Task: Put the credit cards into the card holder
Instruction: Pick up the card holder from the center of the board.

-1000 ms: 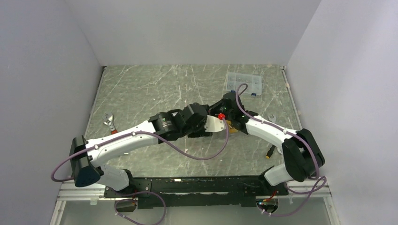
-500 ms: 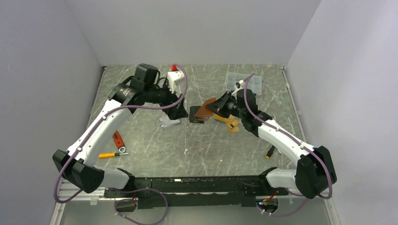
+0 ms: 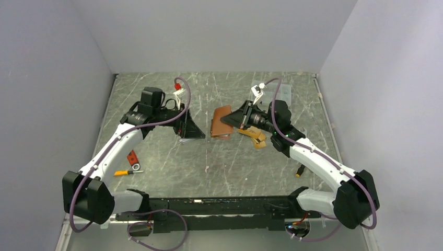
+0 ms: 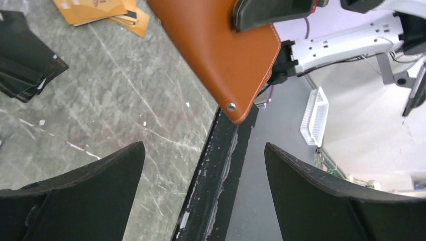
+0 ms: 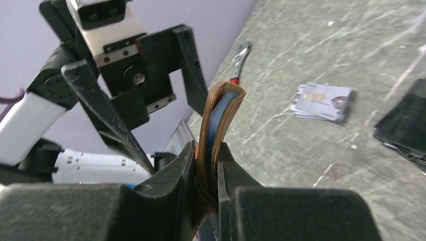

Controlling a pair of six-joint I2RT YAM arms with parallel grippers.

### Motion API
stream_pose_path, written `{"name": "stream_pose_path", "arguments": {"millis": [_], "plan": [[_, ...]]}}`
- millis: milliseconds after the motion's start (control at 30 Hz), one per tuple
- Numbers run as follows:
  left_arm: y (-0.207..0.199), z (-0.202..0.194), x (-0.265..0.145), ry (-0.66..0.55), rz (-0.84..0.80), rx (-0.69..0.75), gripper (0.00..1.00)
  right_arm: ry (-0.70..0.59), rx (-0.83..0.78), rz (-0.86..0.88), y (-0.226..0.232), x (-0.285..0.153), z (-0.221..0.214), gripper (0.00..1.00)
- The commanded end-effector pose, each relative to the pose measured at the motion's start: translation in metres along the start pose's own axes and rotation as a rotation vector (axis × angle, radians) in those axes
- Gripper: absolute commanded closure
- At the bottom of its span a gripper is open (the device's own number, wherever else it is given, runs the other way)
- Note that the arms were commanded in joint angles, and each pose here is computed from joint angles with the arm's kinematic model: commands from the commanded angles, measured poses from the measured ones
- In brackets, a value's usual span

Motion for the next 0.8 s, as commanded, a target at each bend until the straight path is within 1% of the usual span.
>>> {"name": "stream_pose_path", "arguments": {"millis": [0,100,267,333,433,567,600,633,733,767], "plan": [[-0.015,0.013,-0.005,-0.107,-0.13,0.068,0.07,0.042,-0.146,0.198,0.035,0.006,-0.007,1.0],[-0.012,0.008,-0.005,-0.121,-0.151,0.015,0.11,0.054,-0.18,0.227,0.042,0.013,-0.018,1.0],[-0.014,-0.001,-0.011,-0.141,-0.171,-0.022,0.18,0.026,-0.197,0.254,0.04,0.025,-0.032,1.0],[-0.013,-0.004,-0.013,-0.152,-0.179,-0.039,0.22,0.039,-0.209,0.261,0.041,0.031,-0.038,1.0],[-0.013,-0.003,-0.017,-0.179,-0.207,-0.058,0.3,0.06,-0.234,0.235,0.041,0.039,-0.047,1.0],[-0.014,0.0,-0.018,-0.19,-0.223,-0.048,0.42,0.035,-0.232,0.195,0.035,0.042,-0.05,1.0],[-0.014,-0.001,-0.018,-0.191,-0.226,-0.048,0.45,0.024,-0.228,0.188,0.034,0.042,-0.05,1.0],[-0.014,-0.002,-0.018,-0.19,-0.229,-0.055,0.54,0.012,-0.223,0.185,0.033,0.042,-0.049,1.0],[-0.012,-0.005,-0.017,-0.186,-0.223,-0.063,0.77,-0.012,-0.214,0.168,0.031,0.042,-0.048,1.0],[-0.011,-0.005,-0.017,-0.185,-0.218,-0.065,0.89,-0.02,-0.214,0.164,0.031,0.041,-0.047,0.99]]}}
Point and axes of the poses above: each gripper's point midway between its finger pads, its own x axis out along the fingers, its own y axis along the line the jaws close on, z = x × y, the point moved 8 cm from there along -x, back along the fingers, and after that the axes turned 13 degrees about x, right-handed, at the moved point
